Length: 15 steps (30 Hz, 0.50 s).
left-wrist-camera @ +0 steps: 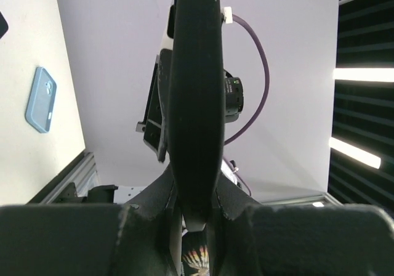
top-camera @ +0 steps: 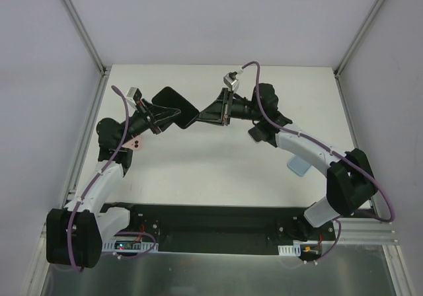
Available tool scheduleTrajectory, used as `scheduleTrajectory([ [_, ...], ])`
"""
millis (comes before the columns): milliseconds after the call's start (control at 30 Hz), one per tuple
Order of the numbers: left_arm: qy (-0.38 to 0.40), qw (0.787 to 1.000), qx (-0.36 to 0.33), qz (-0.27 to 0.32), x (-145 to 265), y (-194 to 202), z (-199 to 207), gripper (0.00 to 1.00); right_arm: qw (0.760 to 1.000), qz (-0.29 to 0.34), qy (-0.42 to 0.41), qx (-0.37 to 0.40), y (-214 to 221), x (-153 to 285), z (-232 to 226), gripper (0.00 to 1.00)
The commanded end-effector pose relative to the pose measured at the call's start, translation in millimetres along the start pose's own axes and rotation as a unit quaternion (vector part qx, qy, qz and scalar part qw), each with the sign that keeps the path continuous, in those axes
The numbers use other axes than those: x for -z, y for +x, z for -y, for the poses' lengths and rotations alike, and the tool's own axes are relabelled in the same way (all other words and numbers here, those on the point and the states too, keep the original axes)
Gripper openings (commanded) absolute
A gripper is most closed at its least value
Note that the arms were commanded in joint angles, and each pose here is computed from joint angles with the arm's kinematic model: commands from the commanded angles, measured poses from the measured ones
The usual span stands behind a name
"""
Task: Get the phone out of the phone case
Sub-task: Remove the phone case from the phone.
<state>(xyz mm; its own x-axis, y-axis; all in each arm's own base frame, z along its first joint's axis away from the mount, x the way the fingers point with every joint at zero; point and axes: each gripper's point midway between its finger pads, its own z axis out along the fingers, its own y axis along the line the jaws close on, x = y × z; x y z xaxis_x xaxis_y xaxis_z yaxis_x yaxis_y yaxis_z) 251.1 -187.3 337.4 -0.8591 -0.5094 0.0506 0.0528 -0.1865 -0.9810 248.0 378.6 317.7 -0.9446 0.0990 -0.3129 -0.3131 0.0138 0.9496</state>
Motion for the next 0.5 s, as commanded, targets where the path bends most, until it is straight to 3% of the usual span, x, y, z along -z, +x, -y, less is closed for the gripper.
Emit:
scheduleTrajectory([
  [0,0.052,0.966,-0.161,-0.193,31,99,54,0.0,0.976,0.16,0.146,-0.017,-65,11,71,0.22],
  [133,0.05,0.966,-0.165,-0.195,32,100,51,0.0,0.974,0.175,0.146,-0.015,-71,12,65,0.32],
  [300,0.046,0.965,-0.167,-0.199,30,99,47,0.0,0.98,0.158,0.124,-0.006,-70,-3,49,0.32],
  [467,0.036,0.967,-0.163,-0.193,25,93,43,0.0,0.991,0.099,0.093,0.005,-49,-26,38,0.31],
])
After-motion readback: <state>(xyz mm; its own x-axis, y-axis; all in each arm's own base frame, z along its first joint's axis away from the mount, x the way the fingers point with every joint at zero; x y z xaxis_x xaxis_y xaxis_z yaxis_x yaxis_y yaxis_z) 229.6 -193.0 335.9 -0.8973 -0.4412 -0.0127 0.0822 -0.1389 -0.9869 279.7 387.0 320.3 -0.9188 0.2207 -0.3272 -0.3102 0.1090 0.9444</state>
